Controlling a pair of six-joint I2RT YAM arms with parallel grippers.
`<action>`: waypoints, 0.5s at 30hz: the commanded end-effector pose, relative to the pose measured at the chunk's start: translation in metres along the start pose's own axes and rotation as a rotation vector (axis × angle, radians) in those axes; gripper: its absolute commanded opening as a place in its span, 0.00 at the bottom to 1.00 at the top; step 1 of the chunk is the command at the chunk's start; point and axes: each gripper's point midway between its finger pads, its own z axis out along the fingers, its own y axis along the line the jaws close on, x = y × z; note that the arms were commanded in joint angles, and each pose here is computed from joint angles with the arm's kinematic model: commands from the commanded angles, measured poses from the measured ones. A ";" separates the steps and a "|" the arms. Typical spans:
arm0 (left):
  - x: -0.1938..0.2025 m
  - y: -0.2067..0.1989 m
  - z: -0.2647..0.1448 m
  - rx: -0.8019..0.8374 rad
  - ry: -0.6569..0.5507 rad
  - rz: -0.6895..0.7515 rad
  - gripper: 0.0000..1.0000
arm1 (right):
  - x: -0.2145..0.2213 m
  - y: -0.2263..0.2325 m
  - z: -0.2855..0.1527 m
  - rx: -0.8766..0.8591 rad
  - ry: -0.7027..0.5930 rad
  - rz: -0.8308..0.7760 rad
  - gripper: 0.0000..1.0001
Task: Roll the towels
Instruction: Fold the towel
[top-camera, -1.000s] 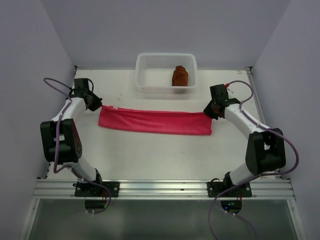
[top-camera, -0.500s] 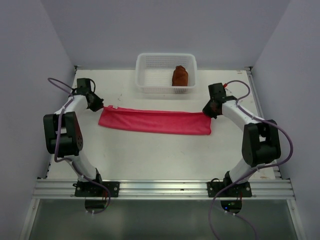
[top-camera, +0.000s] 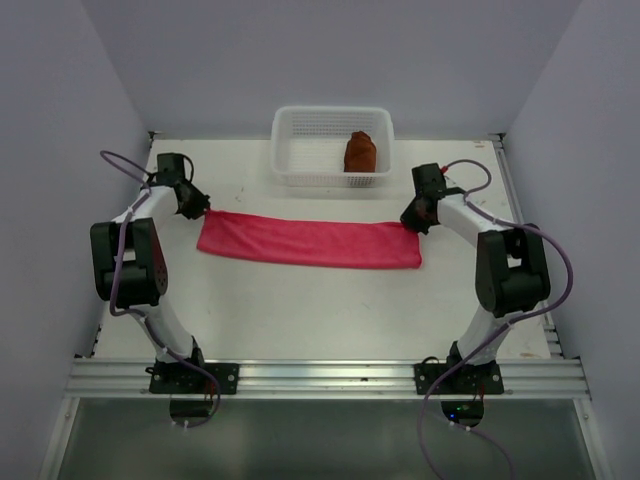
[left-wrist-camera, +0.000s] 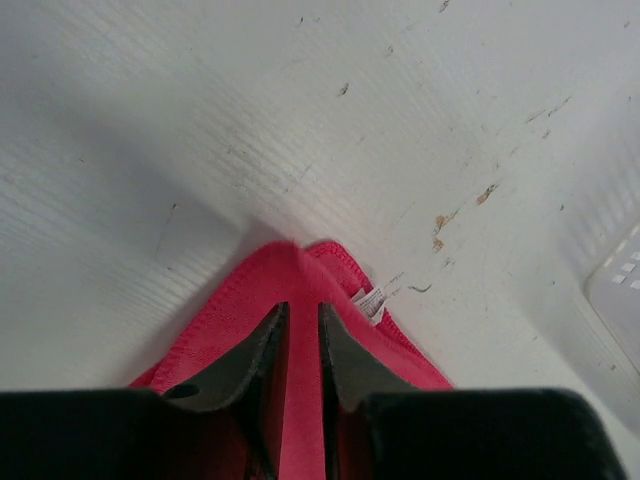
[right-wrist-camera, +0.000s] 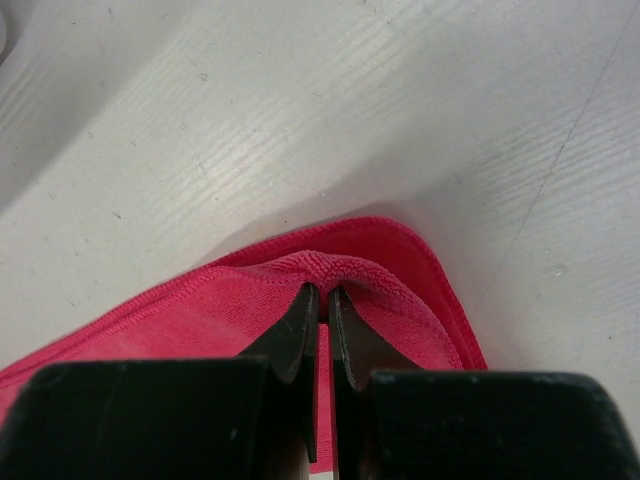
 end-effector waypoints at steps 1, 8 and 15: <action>-0.019 -0.011 -0.003 0.014 -0.054 0.029 0.21 | -0.018 0.013 -0.003 -0.030 -0.038 0.016 0.00; -0.030 -0.015 -0.013 0.019 -0.096 0.047 0.28 | -0.024 0.009 -0.005 0.011 -0.053 -0.004 0.24; -0.035 -0.024 -0.036 0.081 -0.141 0.075 0.31 | -0.032 -0.004 -0.023 0.061 -0.090 -0.034 0.34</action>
